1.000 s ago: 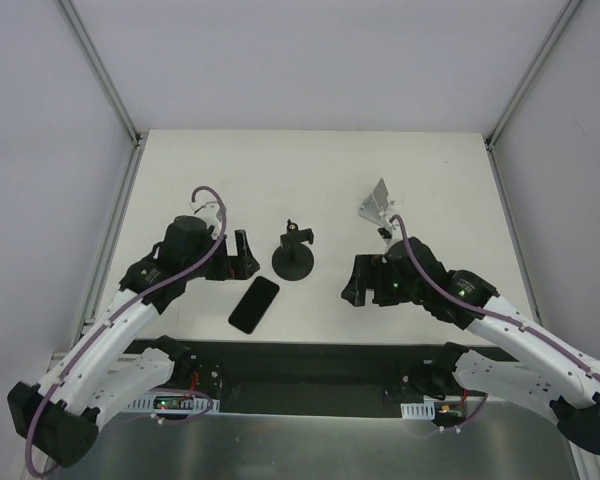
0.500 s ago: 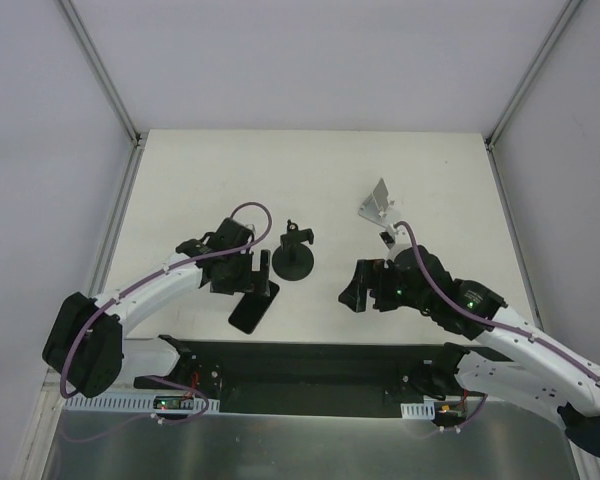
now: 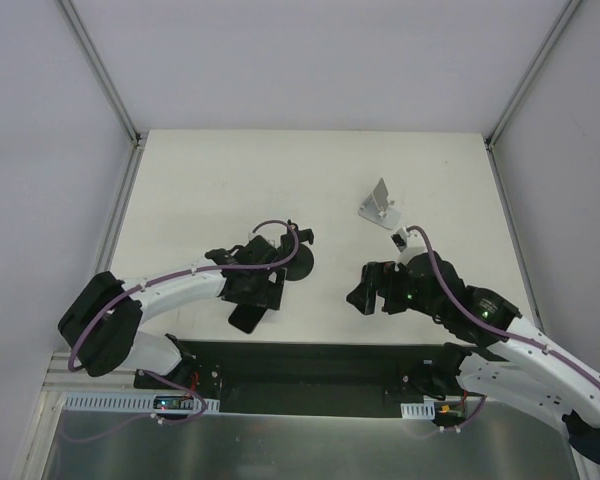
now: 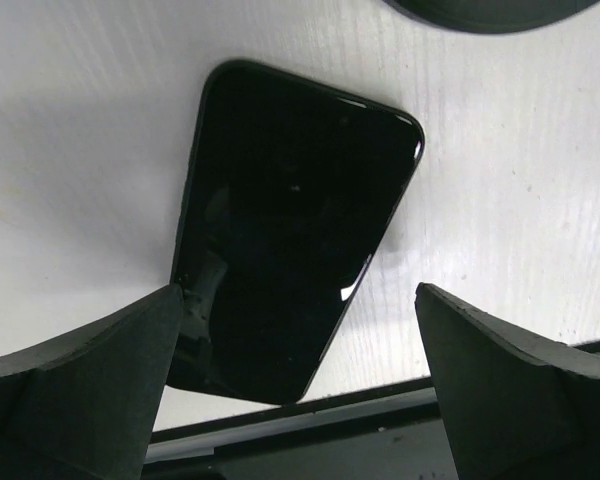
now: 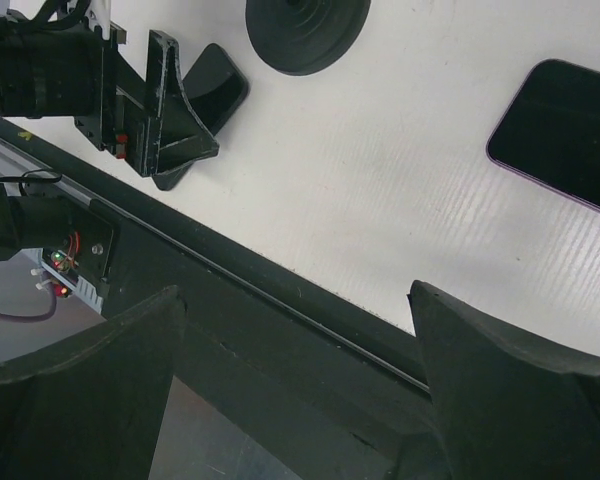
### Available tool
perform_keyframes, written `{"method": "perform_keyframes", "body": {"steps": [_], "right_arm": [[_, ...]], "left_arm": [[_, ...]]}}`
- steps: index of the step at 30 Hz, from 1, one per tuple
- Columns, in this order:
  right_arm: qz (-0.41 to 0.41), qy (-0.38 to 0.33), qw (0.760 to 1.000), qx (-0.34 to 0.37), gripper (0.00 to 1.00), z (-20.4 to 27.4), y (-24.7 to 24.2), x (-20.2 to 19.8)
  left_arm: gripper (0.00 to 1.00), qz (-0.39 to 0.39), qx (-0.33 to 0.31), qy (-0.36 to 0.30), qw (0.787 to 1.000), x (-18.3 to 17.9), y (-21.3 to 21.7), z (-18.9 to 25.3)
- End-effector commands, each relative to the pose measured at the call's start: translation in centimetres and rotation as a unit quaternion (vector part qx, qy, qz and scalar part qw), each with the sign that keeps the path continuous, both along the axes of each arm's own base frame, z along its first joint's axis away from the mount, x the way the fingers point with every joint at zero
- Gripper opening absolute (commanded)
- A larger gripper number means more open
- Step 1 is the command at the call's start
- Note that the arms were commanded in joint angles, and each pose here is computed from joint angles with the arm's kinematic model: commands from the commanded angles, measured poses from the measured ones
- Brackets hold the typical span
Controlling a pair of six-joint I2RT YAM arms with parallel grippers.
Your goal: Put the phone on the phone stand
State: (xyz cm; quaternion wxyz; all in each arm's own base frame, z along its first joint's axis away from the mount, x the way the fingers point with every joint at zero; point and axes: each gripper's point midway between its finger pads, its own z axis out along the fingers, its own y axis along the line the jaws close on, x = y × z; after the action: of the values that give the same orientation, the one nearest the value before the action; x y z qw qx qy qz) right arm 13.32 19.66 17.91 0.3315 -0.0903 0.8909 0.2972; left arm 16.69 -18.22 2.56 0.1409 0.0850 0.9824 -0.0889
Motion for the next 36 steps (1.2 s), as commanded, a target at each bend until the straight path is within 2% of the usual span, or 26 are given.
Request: {"method": "perform_keyframes", "body": {"steps": [1, 17, 26, 27, 28, 33, 36], "right_arm": [[-0.012, -0.017, 1.0, -0.004, 0.96, 0.2, -0.6, 0.4], [-0.019, -0.004, 1.0, -0.023, 0.96, -1.9, -1.1, 0.2], [-0.018, 0.044, 0.998, -0.028, 0.96, -3.7, -1.1, -1.0], [-0.023, 0.045, 0.998, -0.031, 0.96, -3.9, -1.3, -1.0], [-0.028, 0.047, 0.998, -0.036, 0.96, -4.1, -1.7, -1.1], [-0.074, 0.034, 0.993, -0.087, 0.96, -4.3, -4.3, -0.3], [-0.095, 0.037, 0.986, -0.131, 0.96, -4.9, -6.2, -0.4]], "left_arm": [[0.99, 0.024, 0.044, -0.001, 0.999, -0.5, 0.8, -1.5], [0.99, 0.0, 0.024, -0.062, 0.998, 0.1, 0.6, 0.9], [0.99, -0.009, 0.083, -0.043, 0.996, 0.9, 1.7, -0.7], [0.98, -0.011, 0.082, -0.041, 0.996, 1.1, 1.3, -0.7], [0.92, -0.016, 0.081, -0.034, 0.996, 1.1, 1.0, -0.8], [0.74, -0.018, 0.094, 0.001, 0.995, 0.3, 1.0, -2.4], [0.58, -0.025, 0.091, 0.012, 0.995, -0.4, 1.1, -2.6]]}}
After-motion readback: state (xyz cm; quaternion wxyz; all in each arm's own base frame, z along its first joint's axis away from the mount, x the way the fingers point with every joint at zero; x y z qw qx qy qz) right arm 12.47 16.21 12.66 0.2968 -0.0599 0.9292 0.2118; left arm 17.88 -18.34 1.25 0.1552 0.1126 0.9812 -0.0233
